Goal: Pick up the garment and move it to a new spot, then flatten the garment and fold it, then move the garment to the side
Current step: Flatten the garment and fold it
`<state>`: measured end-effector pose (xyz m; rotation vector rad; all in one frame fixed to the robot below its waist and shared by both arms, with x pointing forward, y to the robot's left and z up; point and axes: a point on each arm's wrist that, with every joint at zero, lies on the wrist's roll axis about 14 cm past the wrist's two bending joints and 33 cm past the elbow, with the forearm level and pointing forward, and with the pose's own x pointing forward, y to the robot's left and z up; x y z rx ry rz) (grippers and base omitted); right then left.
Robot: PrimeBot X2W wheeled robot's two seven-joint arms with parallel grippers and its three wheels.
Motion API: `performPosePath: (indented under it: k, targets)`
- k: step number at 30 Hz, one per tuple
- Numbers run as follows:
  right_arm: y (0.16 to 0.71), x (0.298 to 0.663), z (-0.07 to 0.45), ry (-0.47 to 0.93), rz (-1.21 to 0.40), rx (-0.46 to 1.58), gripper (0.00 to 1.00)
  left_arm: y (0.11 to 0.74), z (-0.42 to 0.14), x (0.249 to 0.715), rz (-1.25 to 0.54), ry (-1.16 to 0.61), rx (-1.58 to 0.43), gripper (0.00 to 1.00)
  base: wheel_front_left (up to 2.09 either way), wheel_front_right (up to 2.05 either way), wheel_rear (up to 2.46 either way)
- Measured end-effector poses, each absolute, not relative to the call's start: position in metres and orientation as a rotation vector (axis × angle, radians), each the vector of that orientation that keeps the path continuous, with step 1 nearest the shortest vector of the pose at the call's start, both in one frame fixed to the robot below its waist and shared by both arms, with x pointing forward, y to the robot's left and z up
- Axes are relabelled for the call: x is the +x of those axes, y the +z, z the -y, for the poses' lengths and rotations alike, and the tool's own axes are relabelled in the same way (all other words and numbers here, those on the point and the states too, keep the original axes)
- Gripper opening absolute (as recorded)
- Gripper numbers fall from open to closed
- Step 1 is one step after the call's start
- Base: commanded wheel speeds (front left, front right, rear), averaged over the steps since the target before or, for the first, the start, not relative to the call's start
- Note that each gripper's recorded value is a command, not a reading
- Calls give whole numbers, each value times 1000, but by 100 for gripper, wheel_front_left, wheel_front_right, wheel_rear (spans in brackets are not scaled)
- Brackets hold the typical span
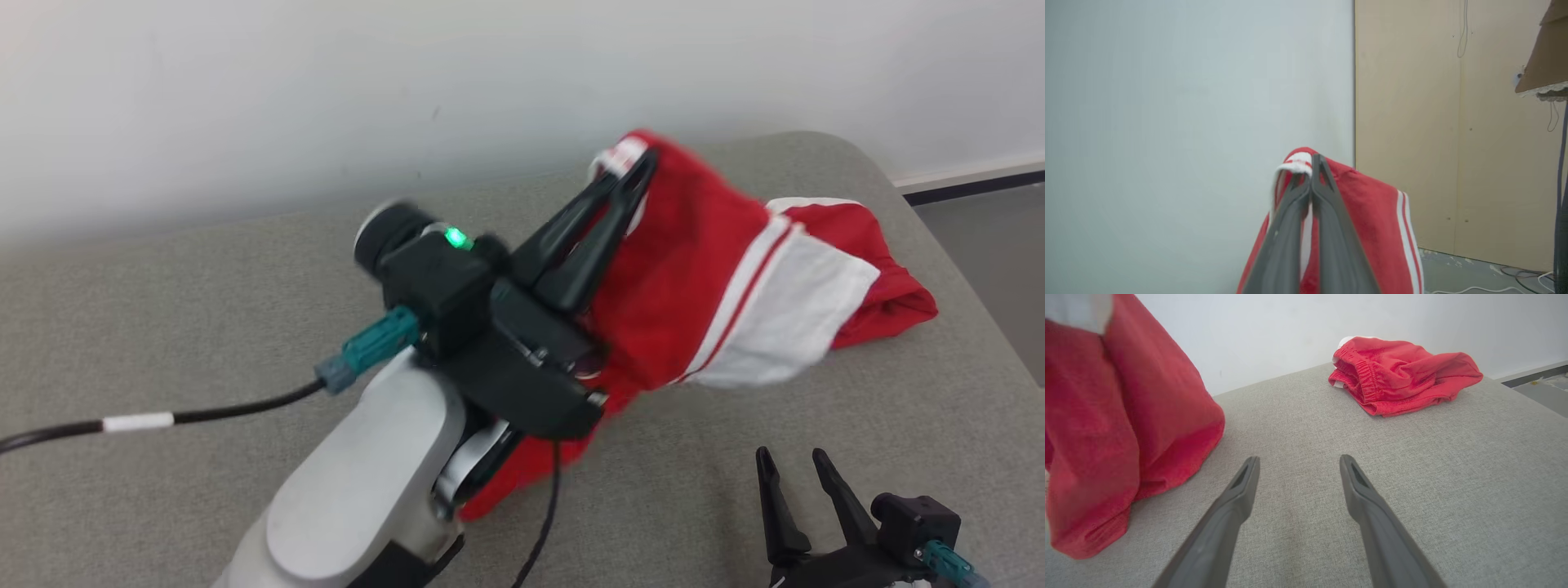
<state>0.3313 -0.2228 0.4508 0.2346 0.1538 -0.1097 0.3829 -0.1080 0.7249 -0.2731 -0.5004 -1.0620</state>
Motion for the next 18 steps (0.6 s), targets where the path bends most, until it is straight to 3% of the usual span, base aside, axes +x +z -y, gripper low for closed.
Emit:
performPosePath:
  k: [10,15,18]
  targets:
    - [448,327,229,-136,-148,247,100,817,113,345,751,-1150,-396,0,0,0,0]
    - [448,332,223,-116,-145,257,100,811,102,365,706,-1051,-410,0,0,0,0]
    - [447,338,217,-95,-145,258,100,768,82,406,568,-907,-380,0,0,0,0]
